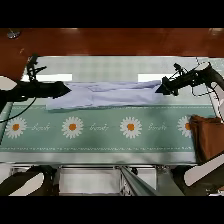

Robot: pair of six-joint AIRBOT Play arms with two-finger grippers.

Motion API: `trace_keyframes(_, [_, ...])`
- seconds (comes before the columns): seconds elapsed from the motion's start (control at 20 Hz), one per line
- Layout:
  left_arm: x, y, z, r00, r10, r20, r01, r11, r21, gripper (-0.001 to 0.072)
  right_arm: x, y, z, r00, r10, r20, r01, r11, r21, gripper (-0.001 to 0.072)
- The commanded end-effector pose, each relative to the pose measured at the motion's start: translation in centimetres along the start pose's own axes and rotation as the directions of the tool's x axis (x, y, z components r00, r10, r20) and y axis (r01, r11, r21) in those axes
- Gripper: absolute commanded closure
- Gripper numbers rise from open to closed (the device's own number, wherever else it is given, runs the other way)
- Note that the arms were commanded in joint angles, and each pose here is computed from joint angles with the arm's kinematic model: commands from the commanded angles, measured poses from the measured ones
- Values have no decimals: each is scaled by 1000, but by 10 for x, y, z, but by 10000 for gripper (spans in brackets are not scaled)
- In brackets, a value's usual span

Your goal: Fold the shirts.

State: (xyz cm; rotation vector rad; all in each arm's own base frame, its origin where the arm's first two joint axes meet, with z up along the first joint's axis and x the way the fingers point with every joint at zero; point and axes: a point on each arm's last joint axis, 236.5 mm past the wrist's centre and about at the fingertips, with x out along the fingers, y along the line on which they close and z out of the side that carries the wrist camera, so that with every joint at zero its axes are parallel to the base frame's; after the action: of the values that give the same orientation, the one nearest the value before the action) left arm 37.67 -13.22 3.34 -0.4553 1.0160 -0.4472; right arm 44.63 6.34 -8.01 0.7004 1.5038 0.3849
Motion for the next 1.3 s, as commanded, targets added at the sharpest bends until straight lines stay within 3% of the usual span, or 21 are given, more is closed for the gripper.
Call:
trace_keyframes(0.0, [30,-49,-18,996,-76,-36,78,995,66,687,-33,12,-10,996,-90,19,92,989,-115,691])
trace_keyframes(0.15, [62,-91,-37,990,-116,-79,127,981,144,689,-76,22,-36,974,-178,140,202,962,-183,691])
trace_keyframes(0.45, [158,-171,-70,966,-155,-208,197,960,201,690,-120,46,-129,928,-192,319,269,938,-219,690])
trace_keyframes(0.8, [238,-232,-145,885,-91,-456,191,965,178,689,-155,95,-179,897,-85,434,207,947,-244,690])
trace_keyframes(1.0, [246,-285,-224,790,-143,-595,292,943,161,688,-148,118,-186,909,-18,417,153,943,-294,690])
trace_keyframes(1.1, [242,-298,-216,794,-164,-585,319,932,170,688,-145,123,-188,912,-9,410,147,940,-307,690])
trace_keyframes(1.25, [229,-284,-145,829,-193,-524,310,940,144,688,-139,129,-192,920,-1,391,137,937,-321,690])
